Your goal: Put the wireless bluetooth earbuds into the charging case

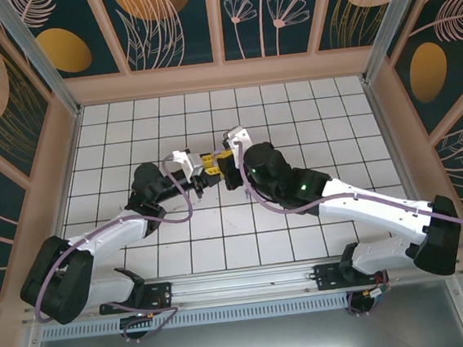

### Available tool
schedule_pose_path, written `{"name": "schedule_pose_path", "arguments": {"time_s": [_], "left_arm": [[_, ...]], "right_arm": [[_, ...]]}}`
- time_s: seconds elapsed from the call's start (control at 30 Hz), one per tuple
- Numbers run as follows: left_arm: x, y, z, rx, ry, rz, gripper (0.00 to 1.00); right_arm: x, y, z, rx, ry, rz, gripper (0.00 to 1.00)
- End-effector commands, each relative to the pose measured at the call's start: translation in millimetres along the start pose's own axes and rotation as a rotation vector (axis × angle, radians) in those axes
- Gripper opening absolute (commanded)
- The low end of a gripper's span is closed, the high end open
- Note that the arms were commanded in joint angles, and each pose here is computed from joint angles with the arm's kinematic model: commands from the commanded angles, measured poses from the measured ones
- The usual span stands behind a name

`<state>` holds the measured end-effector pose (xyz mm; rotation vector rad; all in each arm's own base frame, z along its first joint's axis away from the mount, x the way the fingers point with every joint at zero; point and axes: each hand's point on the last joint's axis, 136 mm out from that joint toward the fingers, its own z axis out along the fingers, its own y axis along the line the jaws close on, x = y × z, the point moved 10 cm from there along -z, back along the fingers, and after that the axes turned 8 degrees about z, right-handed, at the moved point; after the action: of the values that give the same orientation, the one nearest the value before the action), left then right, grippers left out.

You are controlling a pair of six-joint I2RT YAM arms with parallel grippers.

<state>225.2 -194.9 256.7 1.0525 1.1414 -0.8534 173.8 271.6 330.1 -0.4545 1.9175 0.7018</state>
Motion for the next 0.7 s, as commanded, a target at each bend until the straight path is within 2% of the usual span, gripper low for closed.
{"name": "schedule_pose_path", "arguments": {"time_s": [0.0, 0.17, 0.27, 0.33, 0.47, 0.67], "left_arm": [[-33.5, -4.4, 3.5, 0.063, -0.142, 0.121, 0.0], [-30.2, -3.6, 4.0, 0.053, -0.135, 0.111, 0.0], [-26.9, -3.3, 3.9, 0.042, -0.131, 0.104, 0.0], [-26.2, -3.3, 2.9, 0.025, -0.14, 0.103, 0.0], [-22.3, -2.5, 1.1, -0.017, -0.151, 0.092, 0.0], [-18.2, 0.9, -1.3, -0.097, -0.166, 0.071, 0.0]], "right_arm": [[14.6, 4.4, 7.3, 0.0, 0.096, -0.023, 0.11], [-14.8, 4.8, -6.8, 0.009, 0.025, 0.077, 0.53], [-39.1, 1.6, -26.8, -0.01, -0.049, 0.151, 0.65], [-51.0, -3.1, -40.9, -0.018, -0.094, 0.202, 0.69], [-61.5, -19.4, -64.3, 0.014, -0.157, 0.308, 0.7], [-41.5, -57.2, -76.6, 0.195, -0.167, 0.469, 0.71]]}}
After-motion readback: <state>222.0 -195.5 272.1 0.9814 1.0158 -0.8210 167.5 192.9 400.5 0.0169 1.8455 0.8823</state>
